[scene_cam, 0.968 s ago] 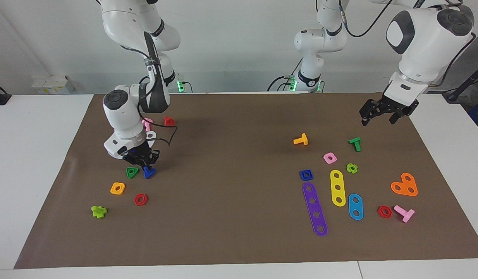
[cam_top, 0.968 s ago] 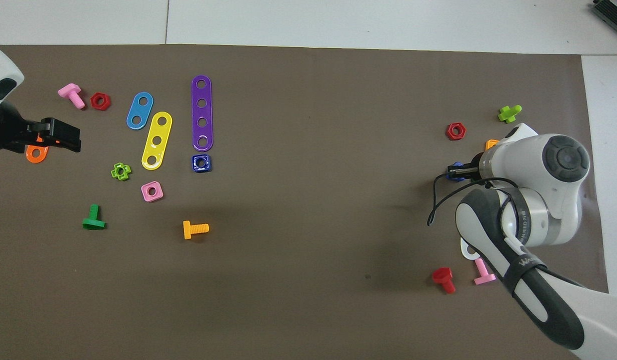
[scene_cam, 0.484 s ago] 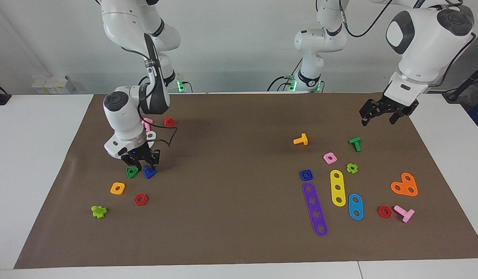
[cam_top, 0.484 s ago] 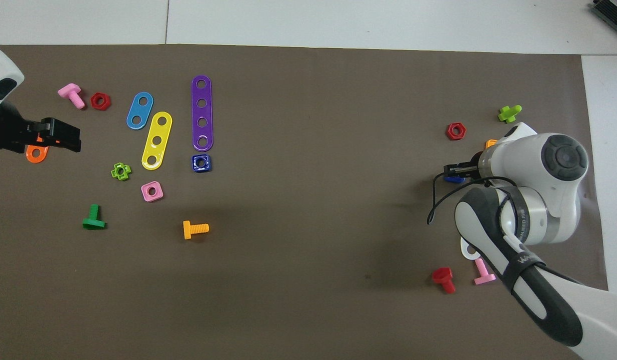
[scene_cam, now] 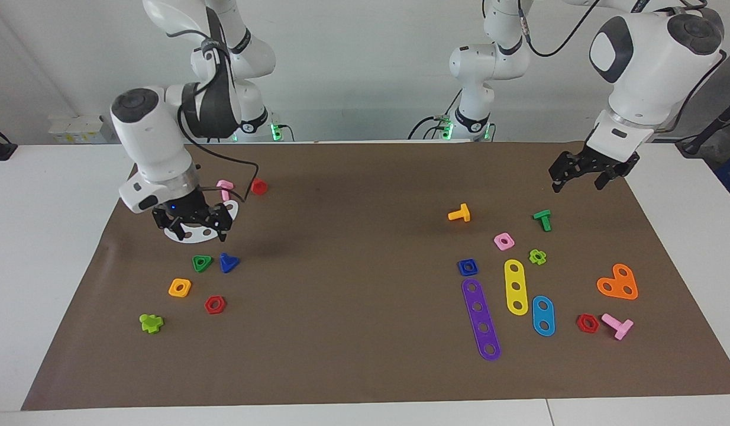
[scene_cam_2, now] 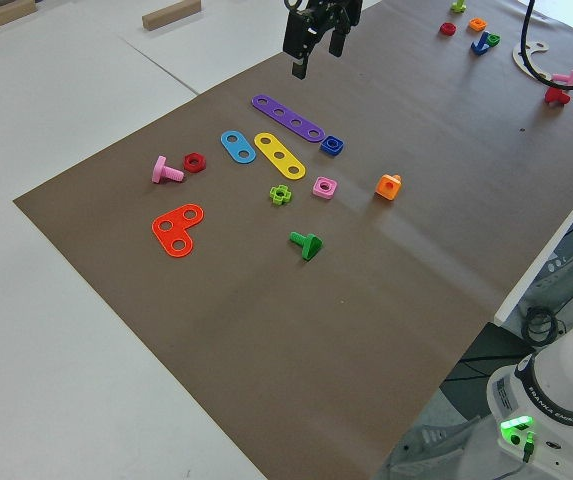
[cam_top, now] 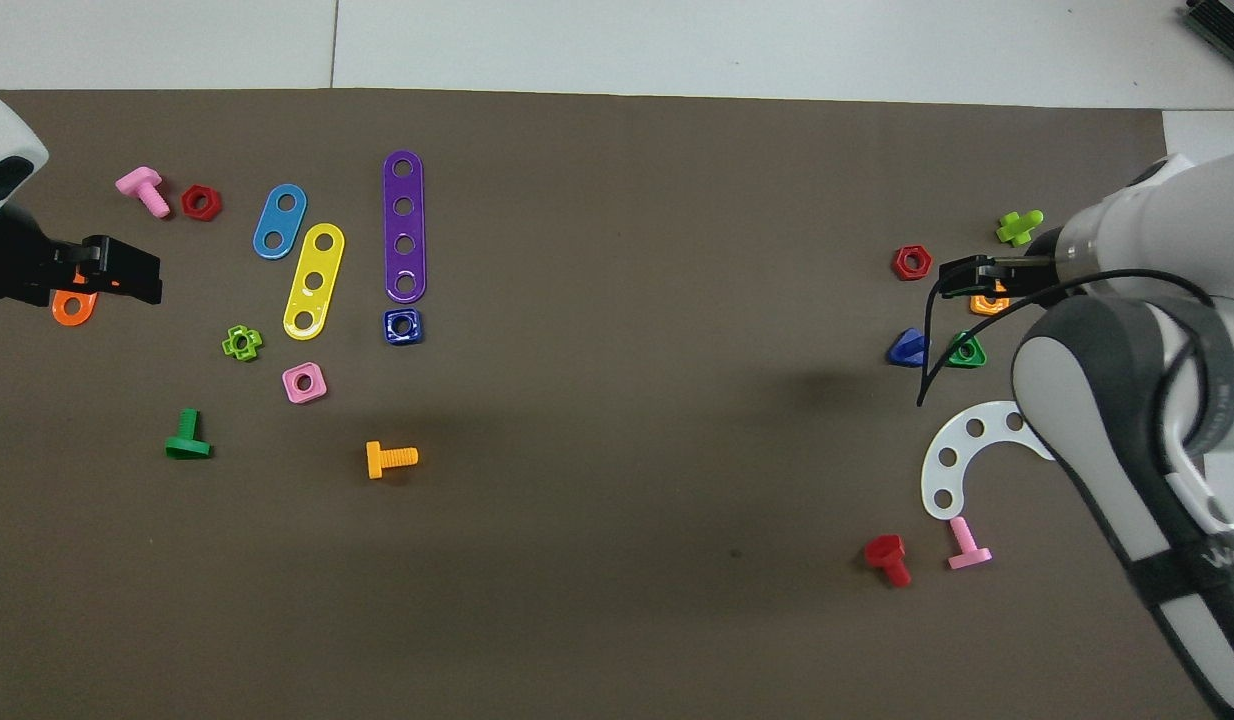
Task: Unscrew and place screws in storage area
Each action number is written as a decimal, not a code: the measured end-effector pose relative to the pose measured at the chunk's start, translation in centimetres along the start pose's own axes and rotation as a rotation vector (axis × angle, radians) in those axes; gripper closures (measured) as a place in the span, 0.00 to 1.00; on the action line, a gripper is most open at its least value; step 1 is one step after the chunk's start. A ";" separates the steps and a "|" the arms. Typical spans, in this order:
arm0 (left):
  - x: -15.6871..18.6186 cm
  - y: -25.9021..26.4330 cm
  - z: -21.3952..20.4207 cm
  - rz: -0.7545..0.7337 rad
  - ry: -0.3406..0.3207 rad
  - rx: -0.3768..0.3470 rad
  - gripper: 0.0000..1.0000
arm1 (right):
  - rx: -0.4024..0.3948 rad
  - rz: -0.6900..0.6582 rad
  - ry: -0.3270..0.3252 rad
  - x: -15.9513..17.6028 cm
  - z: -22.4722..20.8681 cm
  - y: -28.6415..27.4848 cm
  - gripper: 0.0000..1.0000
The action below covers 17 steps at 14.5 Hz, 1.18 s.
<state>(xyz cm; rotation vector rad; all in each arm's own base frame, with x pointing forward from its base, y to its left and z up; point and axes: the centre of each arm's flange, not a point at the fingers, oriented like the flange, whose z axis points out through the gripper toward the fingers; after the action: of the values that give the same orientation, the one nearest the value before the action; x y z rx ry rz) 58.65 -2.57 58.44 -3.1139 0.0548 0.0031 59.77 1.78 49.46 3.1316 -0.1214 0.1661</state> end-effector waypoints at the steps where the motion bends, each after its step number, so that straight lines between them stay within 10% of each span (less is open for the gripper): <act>1: 0.0 0.0 0.0 0.000 0.000 0.000 0.00 | 0.002 0.005 -0.010 -0.6 -2.4 0.4 0.00; 7: 0.0 0.0 0.0 0.000 0.000 0.000 0.00 | 0.000 0.045 -0.089 -3.9 -14.5 3.3 0.00; 17: 0.0 0.0 0.0 0.000 0.000 0.000 0.00 | -0.030 0.037 -0.116 -3.7 -14.2 3.1 0.00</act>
<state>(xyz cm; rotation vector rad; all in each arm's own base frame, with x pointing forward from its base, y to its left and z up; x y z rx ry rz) 58.66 -2.57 58.44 -3.1140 0.0548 0.0026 54.37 -0.95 63.15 3.1100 -0.1808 -0.0175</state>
